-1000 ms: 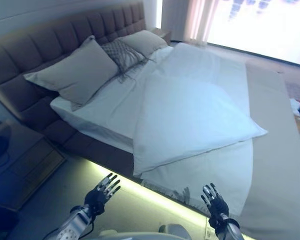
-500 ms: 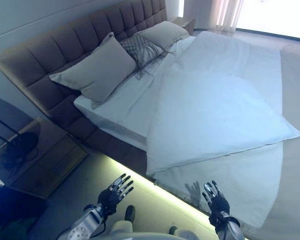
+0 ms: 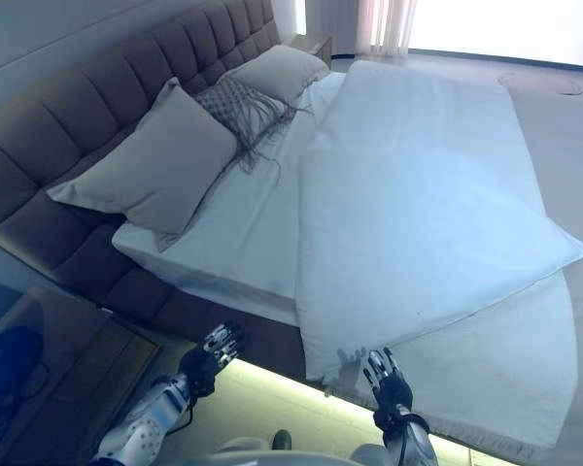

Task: Make the bed neatly

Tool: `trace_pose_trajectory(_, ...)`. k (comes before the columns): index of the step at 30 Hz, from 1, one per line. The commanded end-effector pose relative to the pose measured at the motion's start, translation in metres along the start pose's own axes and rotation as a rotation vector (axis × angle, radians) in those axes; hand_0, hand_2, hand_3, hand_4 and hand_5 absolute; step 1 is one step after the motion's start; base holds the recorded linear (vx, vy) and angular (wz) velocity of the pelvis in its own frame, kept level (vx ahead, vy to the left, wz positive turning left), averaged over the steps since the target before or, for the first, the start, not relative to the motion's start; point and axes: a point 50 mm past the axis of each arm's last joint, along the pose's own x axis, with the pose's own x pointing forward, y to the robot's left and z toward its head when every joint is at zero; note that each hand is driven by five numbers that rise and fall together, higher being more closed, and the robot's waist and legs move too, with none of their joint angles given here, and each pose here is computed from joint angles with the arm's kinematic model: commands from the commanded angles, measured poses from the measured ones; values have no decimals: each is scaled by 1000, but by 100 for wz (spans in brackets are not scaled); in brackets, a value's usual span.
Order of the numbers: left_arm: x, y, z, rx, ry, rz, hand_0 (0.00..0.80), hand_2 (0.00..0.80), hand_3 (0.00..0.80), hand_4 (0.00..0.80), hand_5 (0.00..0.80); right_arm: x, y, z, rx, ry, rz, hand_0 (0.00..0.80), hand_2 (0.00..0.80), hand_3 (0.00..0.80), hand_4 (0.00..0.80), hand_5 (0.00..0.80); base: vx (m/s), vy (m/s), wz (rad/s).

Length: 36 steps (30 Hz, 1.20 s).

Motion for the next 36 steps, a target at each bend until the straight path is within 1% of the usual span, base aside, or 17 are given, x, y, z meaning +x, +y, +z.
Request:
trace_pose_trajectory(1,-3,0,14,22,-80,-12,0,0,0,0,0,2,3,29,-5,-117,38,0,0,0,0,0,220,-111,-25)
trace_pose_trajectory(5,-6,-1,12,6,-82,-44,0,0,0,0,0,5,5,36,5,-139,30,0,0,0,0,0,248,-115,3)
trace_pose_trajectory(11,-12,1,14,-17,-114,-25,0,0,0,0,0,1,-1,28,1,-105,51,0,0,0,0,0,231,-171,2)
trace_pose_trajectory(17,-14,6,12,-42,-136,22,0,0,0,0,0,2,-1,37,-6,-104,56,0,0,0,0,0,164,-202,26)
trace_pose_trajectory(20,-17,10,6,-46,-129,49,0,0,0,0,0,7,-6,39,50,-96,30,0,0,0,0,0,153,-126,47)
trace_pose_trajectory(24,-13,6,-5,-56,-85,42,0,0,0,0,0,18,-7,30,104,-48,-21,0,0,0,0,0,181,194,25)
trace_pose_trajectory(28,-4,-1,-12,-58,-34,20,0,0,0,0,0,26,-13,29,159,-83,-117,0,0,0,0,0,316,322,19)
trace_pose_trajectory(30,0,-1,-9,-29,-10,-10,0,0,0,0,0,26,-18,28,206,-121,-176,0,0,0,0,0,305,221,60)
trace_pose_trajectory(32,-3,0,-7,11,-2,-20,0,0,0,0,0,24,-21,24,274,-128,-234,0,0,0,0,0,351,210,53)
trace_pose_trajectory(36,-11,2,-4,76,30,-72,0,0,0,0,0,13,-36,18,329,-178,-333,0,0,0,0,0,295,135,7)
